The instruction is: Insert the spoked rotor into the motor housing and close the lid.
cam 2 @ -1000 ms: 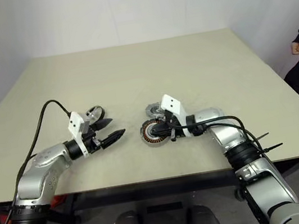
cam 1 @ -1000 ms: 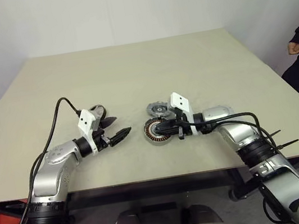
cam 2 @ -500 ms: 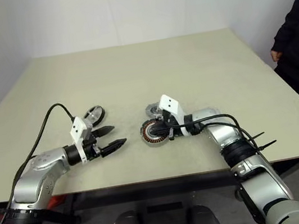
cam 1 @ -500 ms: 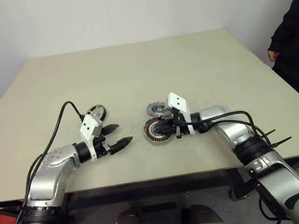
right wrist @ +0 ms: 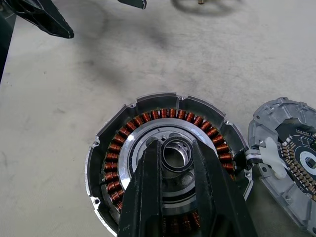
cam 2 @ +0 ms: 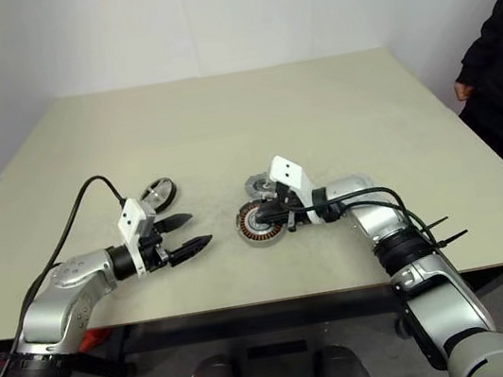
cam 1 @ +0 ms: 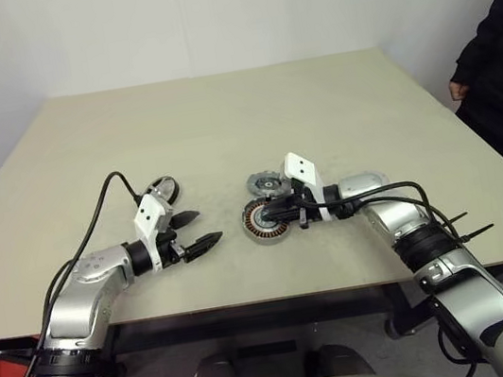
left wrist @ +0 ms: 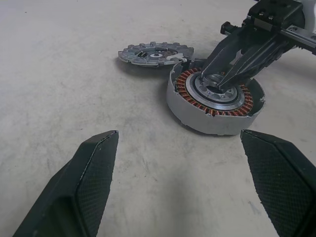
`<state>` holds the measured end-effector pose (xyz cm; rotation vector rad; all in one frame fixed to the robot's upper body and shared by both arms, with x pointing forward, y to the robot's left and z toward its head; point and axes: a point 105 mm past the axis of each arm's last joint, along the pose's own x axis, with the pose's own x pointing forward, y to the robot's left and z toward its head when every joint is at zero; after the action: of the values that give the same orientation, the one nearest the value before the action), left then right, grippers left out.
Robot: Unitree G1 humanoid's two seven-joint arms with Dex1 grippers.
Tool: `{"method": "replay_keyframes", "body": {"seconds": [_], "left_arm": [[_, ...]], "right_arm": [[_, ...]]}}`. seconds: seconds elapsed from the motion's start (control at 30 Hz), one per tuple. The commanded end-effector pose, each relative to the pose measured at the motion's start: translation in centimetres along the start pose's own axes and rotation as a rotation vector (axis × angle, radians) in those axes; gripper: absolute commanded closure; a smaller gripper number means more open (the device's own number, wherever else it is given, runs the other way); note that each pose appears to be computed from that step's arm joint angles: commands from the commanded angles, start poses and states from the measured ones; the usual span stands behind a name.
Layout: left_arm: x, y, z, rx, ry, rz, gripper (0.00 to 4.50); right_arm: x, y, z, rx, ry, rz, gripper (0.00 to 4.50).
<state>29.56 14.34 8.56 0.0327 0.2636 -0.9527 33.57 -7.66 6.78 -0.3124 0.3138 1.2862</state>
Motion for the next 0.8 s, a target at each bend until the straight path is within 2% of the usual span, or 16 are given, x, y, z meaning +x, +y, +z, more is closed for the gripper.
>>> {"method": "replay_keyframes", "body": {"seconds": [0.03,0.13,0.53,0.63,0.77,0.8], "left_arm": [[0.1,-0.4,1.2,0.051,-0.029,-0.021,0.32],[0.0,-0.3,1.2,0.052,-0.028,-0.016,0.32],[0.1,-0.2,1.0,0.058,-0.024,-0.009,0.32],[0.1,-0.2,1.0,0.059,-0.025,-0.009,0.32],[0.1,-0.1,0.9,0.061,-0.023,-0.004,0.32],[0.1,-0.1,0.9,0.061,-0.022,-0.003,0.32]], "right_arm": [[-0.1,0.0,0.4,-0.027,0.005,0.011,3.23],[0.0,0.1,0.7,-0.038,-0.01,0.011,2.27],[-0.4,-0.2,2.3,-0.059,-0.059,-0.007,2.27],[-0.4,-0.1,2.2,-0.053,-0.06,-0.001,2.86],[-0.3,0.1,1.8,-0.047,-0.053,0.008,4.29],[-0.3,0.1,1.7,-0.046,-0.05,0.006,4.48]]}}
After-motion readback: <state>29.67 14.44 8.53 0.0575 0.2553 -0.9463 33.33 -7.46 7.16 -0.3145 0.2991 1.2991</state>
